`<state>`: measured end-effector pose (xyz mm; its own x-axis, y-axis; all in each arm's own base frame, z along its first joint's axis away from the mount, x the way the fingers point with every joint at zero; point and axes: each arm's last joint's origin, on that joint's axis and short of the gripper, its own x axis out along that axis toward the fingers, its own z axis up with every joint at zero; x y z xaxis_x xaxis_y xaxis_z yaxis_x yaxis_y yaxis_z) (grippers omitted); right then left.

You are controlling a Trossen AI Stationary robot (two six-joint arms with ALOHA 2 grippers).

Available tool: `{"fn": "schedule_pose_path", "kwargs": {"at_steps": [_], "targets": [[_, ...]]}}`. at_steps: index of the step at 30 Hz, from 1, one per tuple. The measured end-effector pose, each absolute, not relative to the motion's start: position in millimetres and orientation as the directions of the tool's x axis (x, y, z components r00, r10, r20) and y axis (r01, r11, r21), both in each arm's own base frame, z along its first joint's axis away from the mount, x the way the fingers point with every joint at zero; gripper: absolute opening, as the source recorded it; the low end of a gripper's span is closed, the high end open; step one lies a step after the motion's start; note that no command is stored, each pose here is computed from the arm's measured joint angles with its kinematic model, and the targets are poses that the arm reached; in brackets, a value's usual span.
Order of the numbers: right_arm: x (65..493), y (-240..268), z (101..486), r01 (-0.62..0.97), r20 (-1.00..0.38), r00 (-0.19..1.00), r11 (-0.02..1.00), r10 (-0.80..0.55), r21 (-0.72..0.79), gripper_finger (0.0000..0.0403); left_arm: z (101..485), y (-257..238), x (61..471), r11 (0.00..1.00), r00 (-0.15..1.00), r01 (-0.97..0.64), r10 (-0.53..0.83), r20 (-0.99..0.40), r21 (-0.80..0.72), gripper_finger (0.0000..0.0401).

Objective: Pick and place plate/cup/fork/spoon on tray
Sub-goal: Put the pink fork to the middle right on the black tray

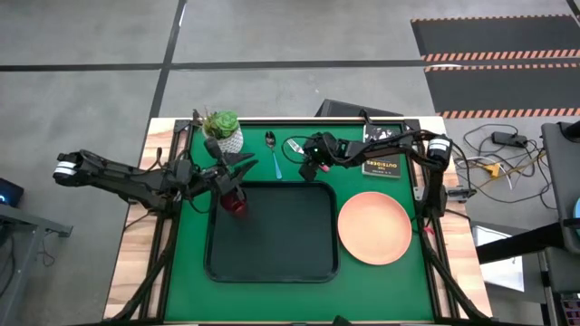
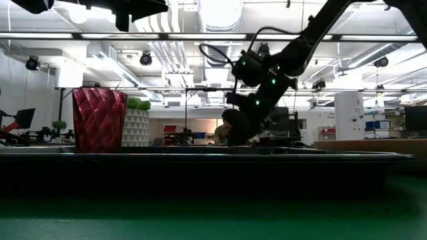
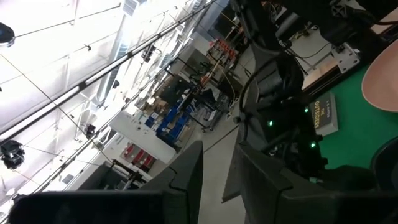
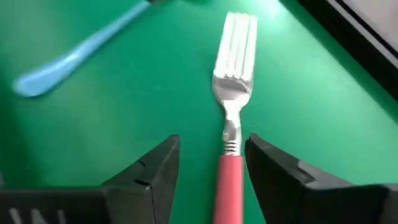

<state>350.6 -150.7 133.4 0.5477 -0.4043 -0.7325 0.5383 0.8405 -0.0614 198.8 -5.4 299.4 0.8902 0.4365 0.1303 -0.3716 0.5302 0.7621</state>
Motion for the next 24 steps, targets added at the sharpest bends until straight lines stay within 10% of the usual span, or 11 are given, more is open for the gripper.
{"fn": "schedule_pose_path", "kwargs": {"at_steps": [8,24], "targets": [[346,-164,114,0.584,-0.771,0.508,0.812,-0.383,-0.019,0.0172,299,-5,199,0.530,0.890,-0.371,0.436,0.130,0.762,0.0075],[346,-162,116,0.639,-0.778,0.521,0.764,-0.350,0.084,0.0034,300,-5,199,0.531,0.889,-0.377,0.437,0.136,0.759,0.0075]]}}
